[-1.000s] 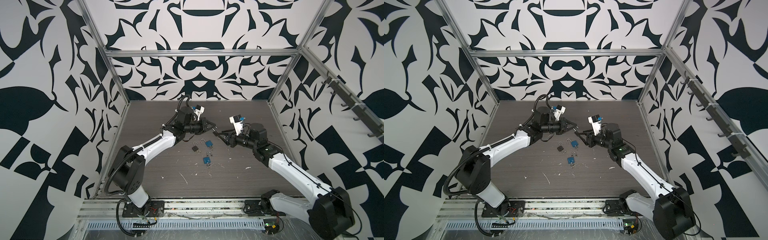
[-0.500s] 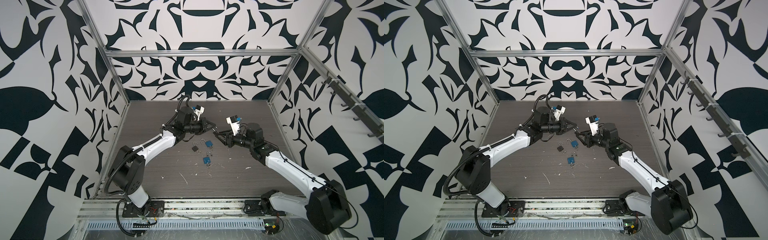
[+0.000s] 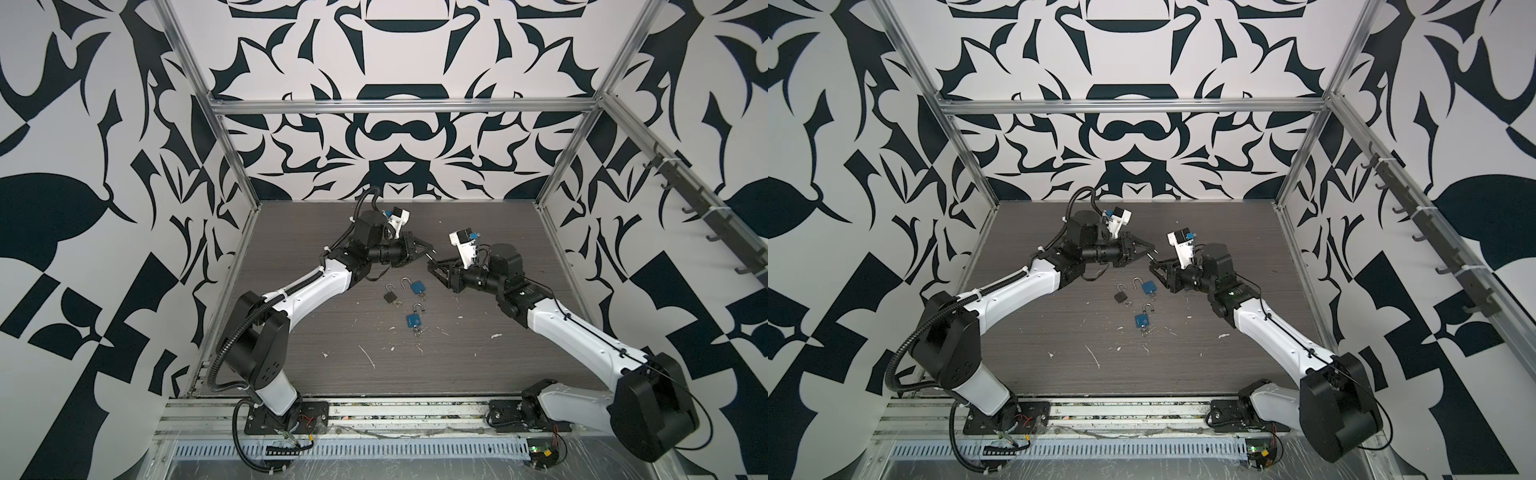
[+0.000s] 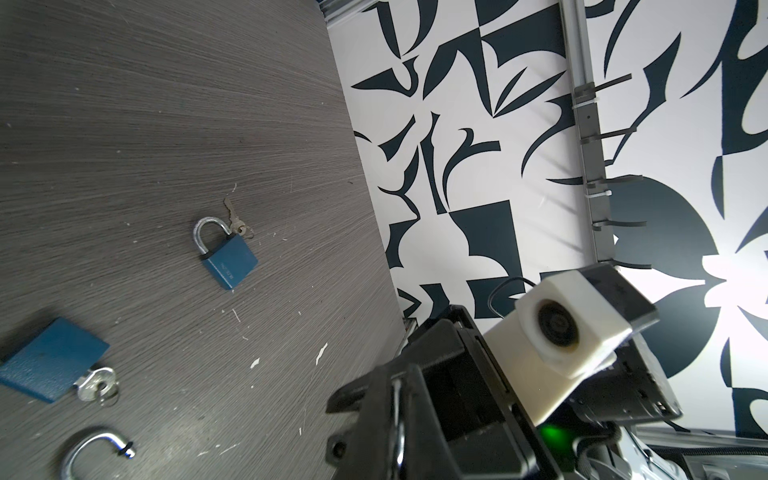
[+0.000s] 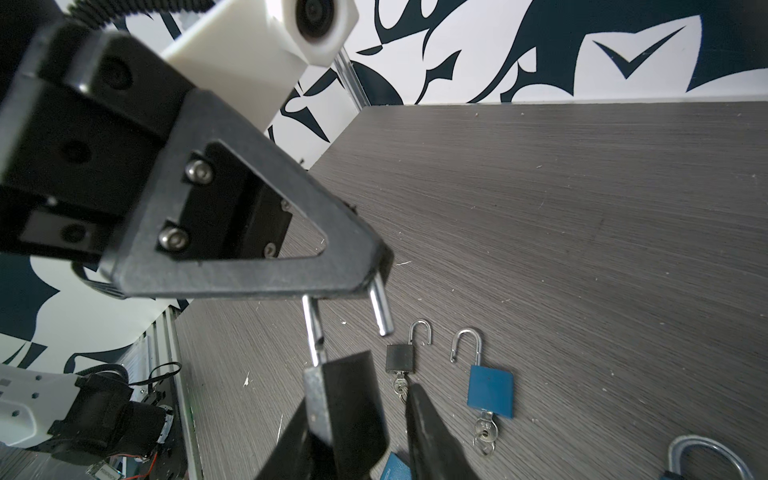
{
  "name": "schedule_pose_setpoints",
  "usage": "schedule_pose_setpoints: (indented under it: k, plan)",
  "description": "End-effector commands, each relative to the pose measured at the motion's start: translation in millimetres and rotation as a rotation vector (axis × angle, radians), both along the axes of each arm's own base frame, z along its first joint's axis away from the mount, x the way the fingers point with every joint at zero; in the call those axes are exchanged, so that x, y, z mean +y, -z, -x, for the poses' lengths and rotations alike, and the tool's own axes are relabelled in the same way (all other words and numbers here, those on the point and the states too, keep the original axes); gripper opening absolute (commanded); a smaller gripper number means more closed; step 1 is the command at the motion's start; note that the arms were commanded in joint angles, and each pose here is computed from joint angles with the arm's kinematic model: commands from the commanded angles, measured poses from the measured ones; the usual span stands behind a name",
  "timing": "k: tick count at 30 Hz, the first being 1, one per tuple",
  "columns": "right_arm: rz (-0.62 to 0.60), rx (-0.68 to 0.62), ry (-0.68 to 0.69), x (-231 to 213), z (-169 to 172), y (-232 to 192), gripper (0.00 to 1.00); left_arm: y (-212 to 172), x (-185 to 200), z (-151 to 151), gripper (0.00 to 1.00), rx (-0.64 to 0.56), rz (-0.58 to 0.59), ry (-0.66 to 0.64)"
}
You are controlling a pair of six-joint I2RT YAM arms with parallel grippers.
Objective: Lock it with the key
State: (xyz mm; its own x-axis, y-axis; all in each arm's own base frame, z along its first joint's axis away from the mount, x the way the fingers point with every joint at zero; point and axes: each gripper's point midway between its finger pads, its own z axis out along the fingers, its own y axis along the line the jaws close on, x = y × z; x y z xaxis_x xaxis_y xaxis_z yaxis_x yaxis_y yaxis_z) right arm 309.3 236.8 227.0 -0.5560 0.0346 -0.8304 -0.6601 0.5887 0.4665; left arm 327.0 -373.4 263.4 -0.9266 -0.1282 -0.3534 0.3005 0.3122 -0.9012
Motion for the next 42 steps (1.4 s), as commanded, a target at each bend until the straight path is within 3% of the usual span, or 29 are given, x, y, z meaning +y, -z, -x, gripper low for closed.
schedule_pose_setpoints:
  k: [1, 6, 16, 23, 28, 37, 38, 42]
  plan:
    - [-0.036, -0.099, 0.002, 4.0, -7.4, -33.2, 0.31, -29.6, -2.1, -0.3, 0.0, -0.059, 0.056, 0.015]
    - [-0.036, -0.105, 0.008, 3.1, -7.6, -34.6, 0.29, -28.1, -2.5, -0.8, 0.0, -0.057, 0.054, 0.014]
    - [-0.04, -0.121, 0.016, 1.3, -6.8, -40.3, 0.34, -24.7, -2.2, -1.3, 0.0, -0.05, 0.049, 0.012]
    - [-0.037, -0.123, 0.018, 0.9, -6.8, -40.1, 0.25, -24.9, -2.8, -1.2, 0.0, -0.05, 0.051, 0.013]
    - [-0.039, -0.123, 0.023, 0.2, -6.9, -41.3, 0.01, -22.8, -1.6, -2.1, 0.0, -0.047, 0.048, 0.01]
    - [-0.034, -0.074, 0.017, -2.2, 1.9, -35.3, 0.0, -28.8, 15.6, -9.6, 0.0, -0.085, 0.048, -0.044]
    - [-0.034, -0.069, 0.012, -1.9, 3.4, -35.1, 0.0, -30.3, 19.1, -10.7, 0.02, -0.093, 0.049, -0.051]
    - [-0.029, -0.03, 0.0, -1.9, 9.3, -32.2, 0.0, -31.5, 38.5, -17.0, 0.25, -0.117, 0.035, -0.1]
